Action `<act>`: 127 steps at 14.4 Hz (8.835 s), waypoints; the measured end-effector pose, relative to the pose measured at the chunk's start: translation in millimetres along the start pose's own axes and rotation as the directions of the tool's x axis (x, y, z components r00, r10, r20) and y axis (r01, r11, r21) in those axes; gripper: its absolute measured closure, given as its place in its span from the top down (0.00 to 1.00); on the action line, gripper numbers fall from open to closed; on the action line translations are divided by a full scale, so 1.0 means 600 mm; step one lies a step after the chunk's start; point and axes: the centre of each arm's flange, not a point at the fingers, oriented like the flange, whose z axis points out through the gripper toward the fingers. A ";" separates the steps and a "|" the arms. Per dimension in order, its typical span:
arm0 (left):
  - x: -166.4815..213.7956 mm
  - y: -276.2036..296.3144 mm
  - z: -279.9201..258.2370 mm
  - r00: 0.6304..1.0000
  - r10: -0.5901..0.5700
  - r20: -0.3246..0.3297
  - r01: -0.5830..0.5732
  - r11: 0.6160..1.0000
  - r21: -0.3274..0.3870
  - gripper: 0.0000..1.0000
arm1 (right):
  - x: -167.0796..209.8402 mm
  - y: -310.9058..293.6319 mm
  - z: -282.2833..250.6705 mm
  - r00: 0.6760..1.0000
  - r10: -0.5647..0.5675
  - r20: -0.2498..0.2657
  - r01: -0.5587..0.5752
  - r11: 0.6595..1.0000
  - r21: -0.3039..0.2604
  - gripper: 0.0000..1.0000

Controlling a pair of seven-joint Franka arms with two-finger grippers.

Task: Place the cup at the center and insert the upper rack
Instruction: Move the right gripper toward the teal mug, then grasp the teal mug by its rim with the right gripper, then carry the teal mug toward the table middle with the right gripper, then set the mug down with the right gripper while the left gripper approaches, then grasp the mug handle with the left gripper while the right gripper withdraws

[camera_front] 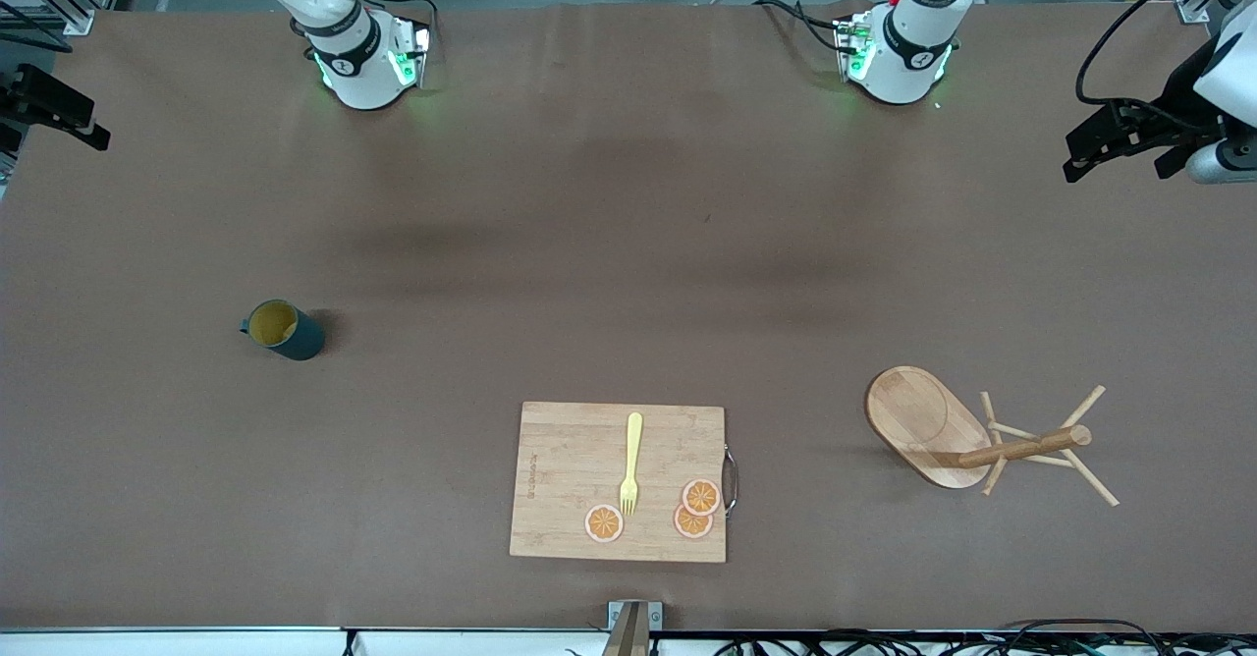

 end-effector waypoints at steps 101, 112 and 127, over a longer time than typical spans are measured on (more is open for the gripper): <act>-0.437 0.938 0.791 0.542 -0.595 -0.593 0.779 0.620 0.090 0.92 | 0.183 -0.002 0.180 0.995 0.021 0.094 -0.018 0.999 -0.027 1.00; -0.448 0.945 0.846 0.487 -0.495 -0.719 0.756 0.652 0.063 0.72 | 0.185 -0.015 0.174 0.995 0.006 0.100 -0.004 1.000 -0.026 1.00; -0.400 0.946 0.770 0.502 -0.449 -0.740 0.732 0.676 0.087 0.20 | 0.084 -0.019 0.057 0.994 -0.070 0.082 0.071 0.997 -0.010 1.00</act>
